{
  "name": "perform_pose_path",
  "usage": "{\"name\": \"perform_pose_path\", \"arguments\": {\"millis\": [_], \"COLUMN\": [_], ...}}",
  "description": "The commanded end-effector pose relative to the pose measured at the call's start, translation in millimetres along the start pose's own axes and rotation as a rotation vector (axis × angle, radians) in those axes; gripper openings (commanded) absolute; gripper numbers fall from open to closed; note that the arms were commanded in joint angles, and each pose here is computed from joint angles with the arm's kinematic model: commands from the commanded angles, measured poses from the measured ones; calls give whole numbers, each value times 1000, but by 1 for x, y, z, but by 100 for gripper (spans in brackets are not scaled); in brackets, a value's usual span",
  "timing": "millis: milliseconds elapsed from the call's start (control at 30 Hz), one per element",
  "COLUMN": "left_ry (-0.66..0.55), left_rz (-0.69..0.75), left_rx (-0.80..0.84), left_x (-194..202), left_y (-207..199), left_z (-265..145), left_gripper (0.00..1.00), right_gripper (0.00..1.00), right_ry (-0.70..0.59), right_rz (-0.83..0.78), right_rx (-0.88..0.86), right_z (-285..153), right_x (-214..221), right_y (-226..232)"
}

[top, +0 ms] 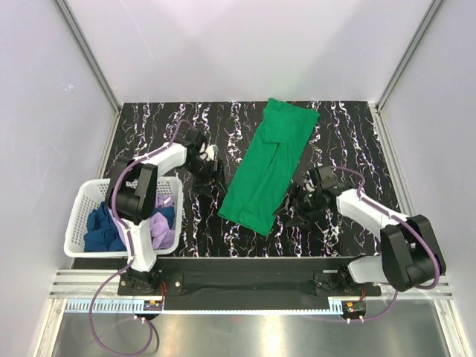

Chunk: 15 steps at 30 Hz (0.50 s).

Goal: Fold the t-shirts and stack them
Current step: Fold the tshirt

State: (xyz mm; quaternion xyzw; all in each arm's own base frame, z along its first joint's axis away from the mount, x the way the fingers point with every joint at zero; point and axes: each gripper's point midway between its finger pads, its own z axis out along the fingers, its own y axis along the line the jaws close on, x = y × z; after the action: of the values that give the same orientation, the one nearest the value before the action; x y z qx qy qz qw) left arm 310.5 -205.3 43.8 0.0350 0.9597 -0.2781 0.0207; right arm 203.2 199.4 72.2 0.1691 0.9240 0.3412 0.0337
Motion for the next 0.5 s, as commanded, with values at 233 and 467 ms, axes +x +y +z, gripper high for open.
{"name": "perform_pose_path", "arguments": {"millis": [233,467], "left_ry": [111,138], "left_rz": [-6,-11], "left_rx": [21,14], "left_x": [42,58], "left_y": [20,26], "left_z": [21,23], "left_gripper": [67,59], "right_gripper": [67,60], "right_ry": [33,19], "right_rz": [43,101], "right_rx": [-104,-79], "right_z": [43,57], "right_x": [7,7], "right_y": [-3,-12]}}
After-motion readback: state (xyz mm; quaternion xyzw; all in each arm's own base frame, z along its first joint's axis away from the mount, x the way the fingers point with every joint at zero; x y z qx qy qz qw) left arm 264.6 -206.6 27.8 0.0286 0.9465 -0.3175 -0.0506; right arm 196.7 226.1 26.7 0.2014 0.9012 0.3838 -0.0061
